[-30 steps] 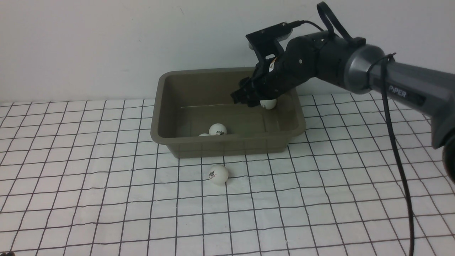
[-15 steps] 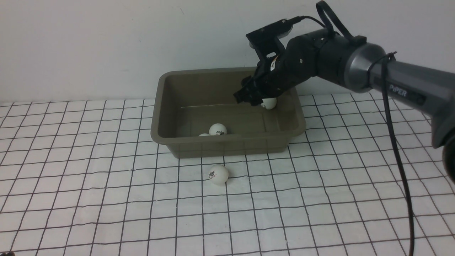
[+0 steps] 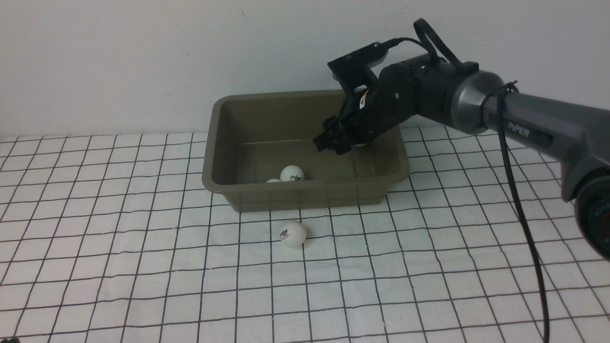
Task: Put the table tennis balls into the box on the white checkered tablecloth.
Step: 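Release the ping pong ball into the bin and lift the gripper away, then reach for and grasp a ping pong ball on the table beside the basket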
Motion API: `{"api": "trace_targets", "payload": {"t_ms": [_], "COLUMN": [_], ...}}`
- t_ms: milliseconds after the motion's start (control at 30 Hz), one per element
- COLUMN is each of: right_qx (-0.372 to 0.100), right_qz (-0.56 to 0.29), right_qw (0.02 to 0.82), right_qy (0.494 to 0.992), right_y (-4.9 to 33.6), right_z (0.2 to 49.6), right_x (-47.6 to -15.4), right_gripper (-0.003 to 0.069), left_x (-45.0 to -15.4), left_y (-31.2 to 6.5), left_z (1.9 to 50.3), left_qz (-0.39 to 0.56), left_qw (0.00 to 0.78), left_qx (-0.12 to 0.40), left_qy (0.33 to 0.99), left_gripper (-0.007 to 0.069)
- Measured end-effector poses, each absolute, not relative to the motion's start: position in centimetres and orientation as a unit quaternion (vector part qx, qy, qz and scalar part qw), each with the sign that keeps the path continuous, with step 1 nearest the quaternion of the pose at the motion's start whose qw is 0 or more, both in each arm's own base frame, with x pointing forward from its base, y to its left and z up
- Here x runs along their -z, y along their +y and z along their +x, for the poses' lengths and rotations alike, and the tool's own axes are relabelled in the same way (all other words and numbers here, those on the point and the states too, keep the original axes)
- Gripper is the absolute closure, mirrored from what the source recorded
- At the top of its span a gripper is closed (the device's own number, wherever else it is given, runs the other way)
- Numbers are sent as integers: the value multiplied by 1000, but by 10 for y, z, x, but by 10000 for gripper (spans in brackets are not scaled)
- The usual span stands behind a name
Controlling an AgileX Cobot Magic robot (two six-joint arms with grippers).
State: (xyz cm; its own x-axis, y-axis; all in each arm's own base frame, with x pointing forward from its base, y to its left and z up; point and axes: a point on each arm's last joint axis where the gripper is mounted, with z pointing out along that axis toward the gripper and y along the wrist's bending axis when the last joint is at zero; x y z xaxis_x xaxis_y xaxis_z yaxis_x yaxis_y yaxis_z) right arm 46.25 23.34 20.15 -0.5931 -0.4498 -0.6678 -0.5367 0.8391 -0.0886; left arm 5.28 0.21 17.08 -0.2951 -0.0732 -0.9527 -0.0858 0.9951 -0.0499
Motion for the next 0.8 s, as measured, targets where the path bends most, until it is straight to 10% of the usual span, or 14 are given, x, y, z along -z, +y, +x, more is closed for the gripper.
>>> {"api": "trace_targets", "payload": {"t_ms": [400, 800], "right_qx": [-56, -11], "right_qz": [-285, -301], "right_qw": [341, 448], "right_qy": [894, 842], "right_y": [232, 208], "right_z": [460, 428], "right_x": [-205, -338], "right_gripper": [220, 638], "left_x": [-171, -171], "left_y": [2, 2], "left_z": [53, 53], "left_qz": [-49, -49], "left_qw": [592, 591], "left_qx": [-5, -5], "left_qy": [805, 805], "left_gripper": [629, 629]}}
